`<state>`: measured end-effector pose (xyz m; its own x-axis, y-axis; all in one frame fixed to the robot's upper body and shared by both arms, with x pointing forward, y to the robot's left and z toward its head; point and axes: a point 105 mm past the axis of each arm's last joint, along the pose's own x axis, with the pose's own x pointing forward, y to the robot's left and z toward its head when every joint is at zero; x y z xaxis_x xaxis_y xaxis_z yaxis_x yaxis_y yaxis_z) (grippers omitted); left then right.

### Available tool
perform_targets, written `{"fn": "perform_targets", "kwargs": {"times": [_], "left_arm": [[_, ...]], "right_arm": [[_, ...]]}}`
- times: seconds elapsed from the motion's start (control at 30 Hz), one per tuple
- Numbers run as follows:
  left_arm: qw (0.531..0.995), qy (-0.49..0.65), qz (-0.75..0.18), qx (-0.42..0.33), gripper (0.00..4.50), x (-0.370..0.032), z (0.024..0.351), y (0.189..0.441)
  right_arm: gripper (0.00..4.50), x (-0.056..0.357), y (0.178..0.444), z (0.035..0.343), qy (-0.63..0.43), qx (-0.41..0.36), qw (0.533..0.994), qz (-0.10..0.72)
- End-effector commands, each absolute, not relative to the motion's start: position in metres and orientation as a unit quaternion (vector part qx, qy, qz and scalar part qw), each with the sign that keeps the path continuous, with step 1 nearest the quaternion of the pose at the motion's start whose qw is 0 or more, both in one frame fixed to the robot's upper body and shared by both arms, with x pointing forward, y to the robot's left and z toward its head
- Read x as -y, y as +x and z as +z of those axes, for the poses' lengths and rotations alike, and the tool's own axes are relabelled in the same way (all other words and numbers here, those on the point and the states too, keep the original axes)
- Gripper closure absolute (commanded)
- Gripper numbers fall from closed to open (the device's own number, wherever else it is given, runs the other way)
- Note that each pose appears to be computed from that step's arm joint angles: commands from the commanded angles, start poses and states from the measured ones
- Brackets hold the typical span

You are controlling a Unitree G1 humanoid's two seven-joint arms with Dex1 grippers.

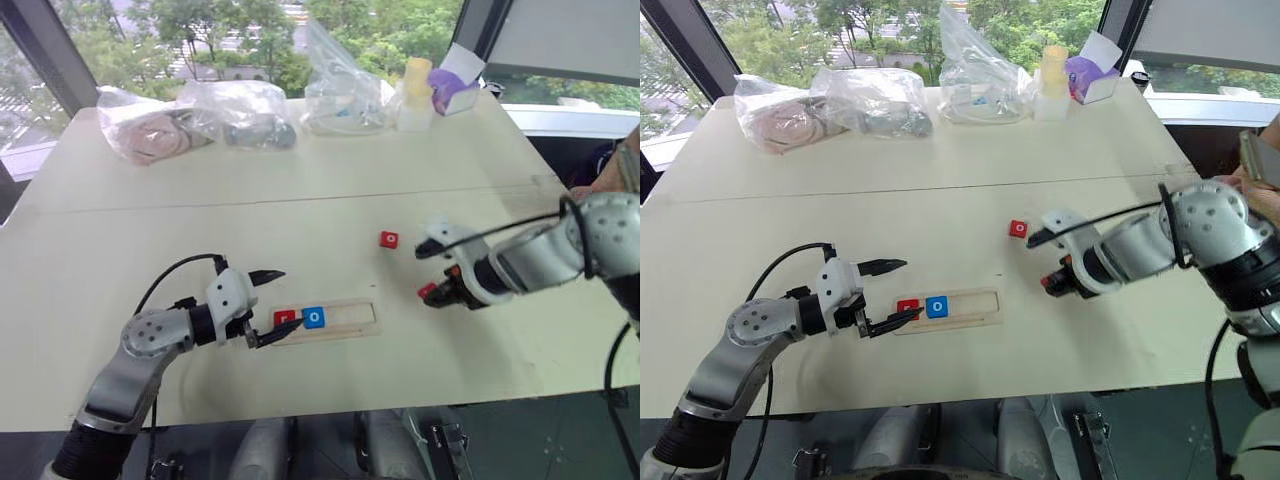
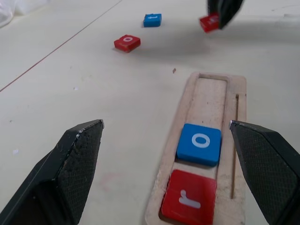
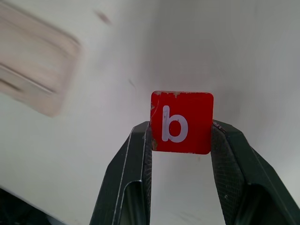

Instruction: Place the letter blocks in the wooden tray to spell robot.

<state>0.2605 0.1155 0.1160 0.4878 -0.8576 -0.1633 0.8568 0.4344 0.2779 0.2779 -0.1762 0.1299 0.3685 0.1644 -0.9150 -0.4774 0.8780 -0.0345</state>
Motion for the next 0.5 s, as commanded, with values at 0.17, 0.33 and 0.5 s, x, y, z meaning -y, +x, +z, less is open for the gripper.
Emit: {"fn": "perform_targets", "kwargs": {"times": [0.17, 0.33, 0.5], "left_arm": [[0.845, 0.161, -0.509, 0.017, 0.00, -0.109, 0.122, 0.255], [0.849, 0.159, -0.504, 0.015, 0.00, -0.110, 0.121, 0.254], [0.850, 0.159, -0.502, 0.014, 0.00, -0.111, 0.122, 0.253]], "right_arm": [[3.37, 0.168, 0.275, 0.135, -0.152, -0.504, 0.827, 0.196], [1.02, 0.167, 0.278, 0.142, -0.158, -0.493, 0.832, 0.197], [0.07, 0.167, 0.280, 0.167, -0.196, -0.464, 0.836, 0.215]]}}
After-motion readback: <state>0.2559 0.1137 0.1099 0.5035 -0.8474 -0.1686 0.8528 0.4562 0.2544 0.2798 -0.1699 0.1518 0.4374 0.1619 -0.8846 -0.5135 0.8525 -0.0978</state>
